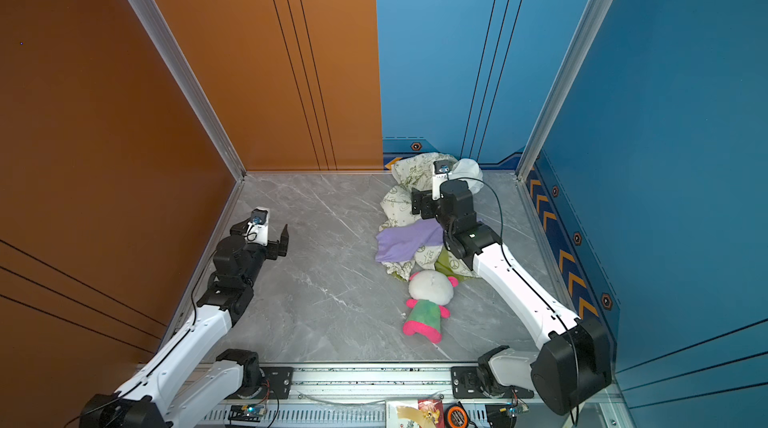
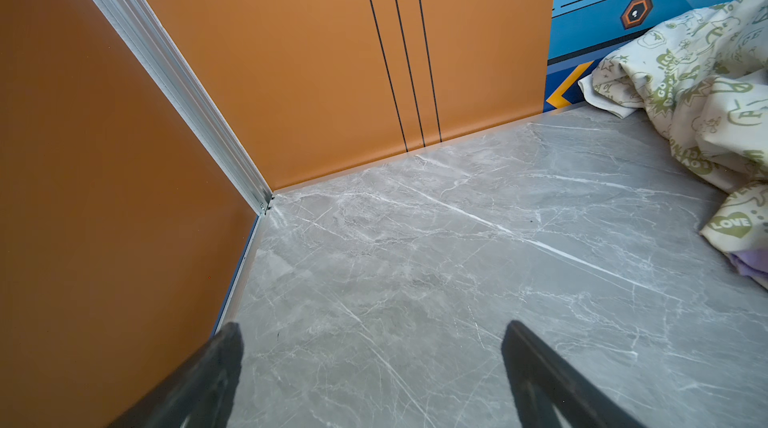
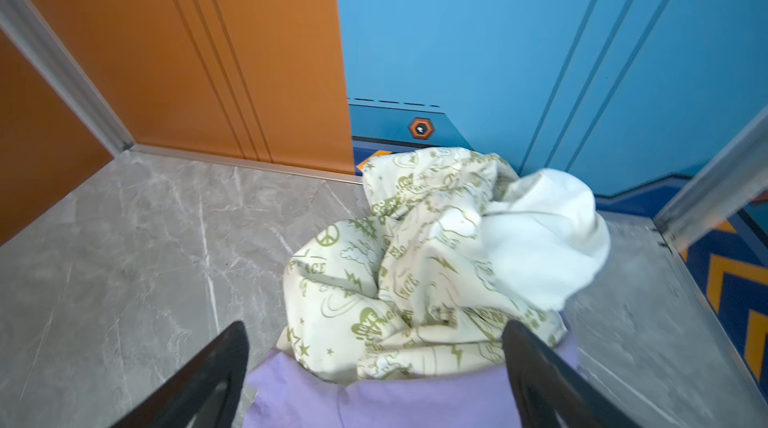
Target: Pick out a specific cloth from the pile
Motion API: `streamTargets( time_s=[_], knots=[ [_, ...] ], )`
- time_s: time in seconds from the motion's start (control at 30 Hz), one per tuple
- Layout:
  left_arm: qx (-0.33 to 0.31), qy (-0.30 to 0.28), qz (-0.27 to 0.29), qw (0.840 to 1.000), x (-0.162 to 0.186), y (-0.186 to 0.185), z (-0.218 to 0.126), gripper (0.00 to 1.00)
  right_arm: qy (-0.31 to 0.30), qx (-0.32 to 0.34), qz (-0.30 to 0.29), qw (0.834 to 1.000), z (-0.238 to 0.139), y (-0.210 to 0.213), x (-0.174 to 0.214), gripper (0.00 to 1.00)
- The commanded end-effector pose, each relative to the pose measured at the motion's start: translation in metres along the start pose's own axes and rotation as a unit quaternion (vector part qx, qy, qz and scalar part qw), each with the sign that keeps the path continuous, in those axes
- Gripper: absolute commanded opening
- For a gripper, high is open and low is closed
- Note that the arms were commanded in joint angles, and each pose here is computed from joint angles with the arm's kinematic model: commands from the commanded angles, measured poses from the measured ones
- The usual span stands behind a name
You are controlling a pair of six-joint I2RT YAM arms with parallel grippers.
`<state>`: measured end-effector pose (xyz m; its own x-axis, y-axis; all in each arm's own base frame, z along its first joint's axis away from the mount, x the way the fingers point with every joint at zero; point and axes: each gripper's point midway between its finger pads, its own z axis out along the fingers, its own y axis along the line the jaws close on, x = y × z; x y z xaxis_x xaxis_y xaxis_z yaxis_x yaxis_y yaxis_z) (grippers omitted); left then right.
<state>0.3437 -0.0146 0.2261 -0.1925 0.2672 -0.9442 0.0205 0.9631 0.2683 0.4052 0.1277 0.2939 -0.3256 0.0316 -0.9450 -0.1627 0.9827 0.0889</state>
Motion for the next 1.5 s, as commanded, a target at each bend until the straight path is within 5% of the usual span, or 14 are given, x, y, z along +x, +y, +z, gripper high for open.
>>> streamTargets(
  time_s=[0.0,0.53,0.9,1.2,1.47],
  knots=[
    [0.022,-0.027,0.008,0.999,-0.007,-0.009,-0.005,0.98,0.011,0.02,0.101,0.995,-0.003,-0.023,0.018,0.92],
    [0.057,-0.05,0.027,0.997,-0.015,-0.026,-0.011,0.98,0.109,0.086,0.251,0.958,0.02,-0.086,0.1,0.83],
    [0.058,-0.048,0.034,0.997,-0.014,-0.028,-0.011,0.98,0.145,0.052,0.309,0.939,0.045,-0.081,0.132,0.67],
    [0.056,-0.047,0.039,0.997,-0.014,-0.028,-0.011,0.98,0.164,0.041,0.353,0.92,0.062,-0.078,0.149,0.3],
    [0.055,-0.046,0.04,0.997,-0.013,-0.028,-0.01,0.98,0.124,0.063,0.354,0.925,0.048,-0.091,0.131,0.13]
  ],
)
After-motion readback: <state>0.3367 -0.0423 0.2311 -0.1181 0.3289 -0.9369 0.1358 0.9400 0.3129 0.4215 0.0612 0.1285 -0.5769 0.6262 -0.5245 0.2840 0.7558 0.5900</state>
